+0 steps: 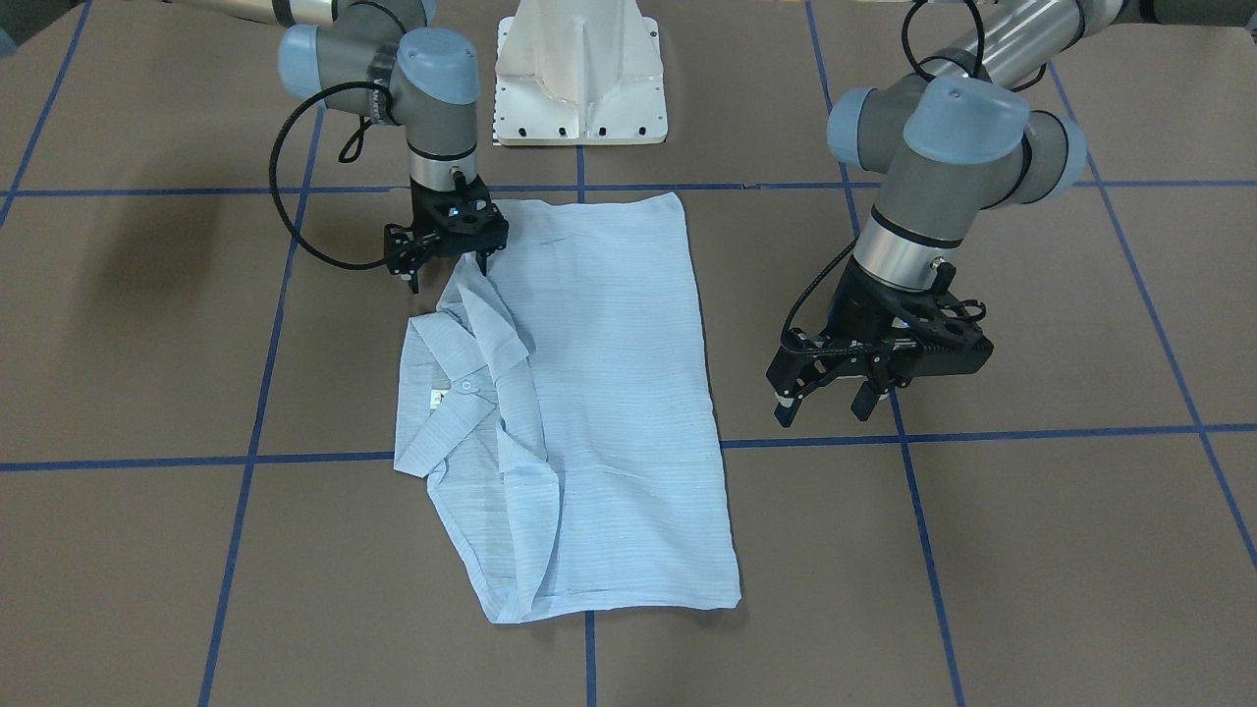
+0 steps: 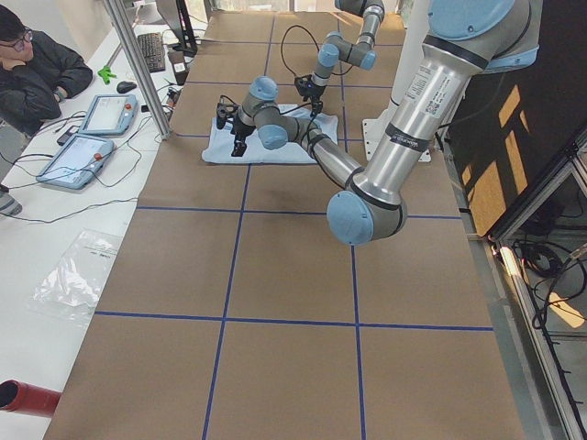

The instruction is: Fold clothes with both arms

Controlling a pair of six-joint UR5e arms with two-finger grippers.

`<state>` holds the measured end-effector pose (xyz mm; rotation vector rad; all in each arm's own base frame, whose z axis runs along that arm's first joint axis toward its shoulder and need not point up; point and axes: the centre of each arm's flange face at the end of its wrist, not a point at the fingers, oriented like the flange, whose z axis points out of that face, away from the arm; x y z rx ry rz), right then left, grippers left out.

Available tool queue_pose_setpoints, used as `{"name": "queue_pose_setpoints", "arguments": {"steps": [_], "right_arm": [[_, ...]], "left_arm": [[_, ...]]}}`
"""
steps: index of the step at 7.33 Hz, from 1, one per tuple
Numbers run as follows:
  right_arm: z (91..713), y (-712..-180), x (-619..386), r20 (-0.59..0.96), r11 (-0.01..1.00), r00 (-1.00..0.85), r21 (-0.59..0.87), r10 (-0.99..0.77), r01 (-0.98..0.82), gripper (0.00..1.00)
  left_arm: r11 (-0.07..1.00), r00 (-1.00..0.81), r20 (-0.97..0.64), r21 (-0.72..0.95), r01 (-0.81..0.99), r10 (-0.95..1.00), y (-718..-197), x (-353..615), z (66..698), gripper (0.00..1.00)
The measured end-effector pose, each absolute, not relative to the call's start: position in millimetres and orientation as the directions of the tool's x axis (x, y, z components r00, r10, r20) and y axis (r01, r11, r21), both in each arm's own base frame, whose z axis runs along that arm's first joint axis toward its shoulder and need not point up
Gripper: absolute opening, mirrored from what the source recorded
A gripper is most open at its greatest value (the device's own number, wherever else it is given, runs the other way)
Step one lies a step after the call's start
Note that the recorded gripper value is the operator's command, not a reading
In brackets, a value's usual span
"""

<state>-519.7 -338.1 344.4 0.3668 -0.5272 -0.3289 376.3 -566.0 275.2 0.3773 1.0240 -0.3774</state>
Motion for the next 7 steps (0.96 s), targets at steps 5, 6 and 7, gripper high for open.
{"name": "queue_pose_setpoints", "arguments": {"steps": [5,6,7], "right_arm": [[325.2,-397.2,-449.2,0.444,0.868,0.797,0.461,-0.408,0.187,1.0],[297.6,-416.5,-461.9,0.467,0.865,0.789,0.476,-0.4,0.156,1.0],[278.3,-426.6,-468.4,0.49,0.867,0.777,0.479,-0.395,0.138,1.0]], "left_arm": [[0.875,0.472,-0.873,0.129,0.467,-0.123,-565.1,377.7,276.1,1.0],[0.875,0.471,-0.874,0.129,0.466,-0.122,-564.8,377.7,275.1,1.0],[0.877,0.469,-0.875,0.128,0.464,-0.121,-562.9,378.7,274.1,1.0]]}}
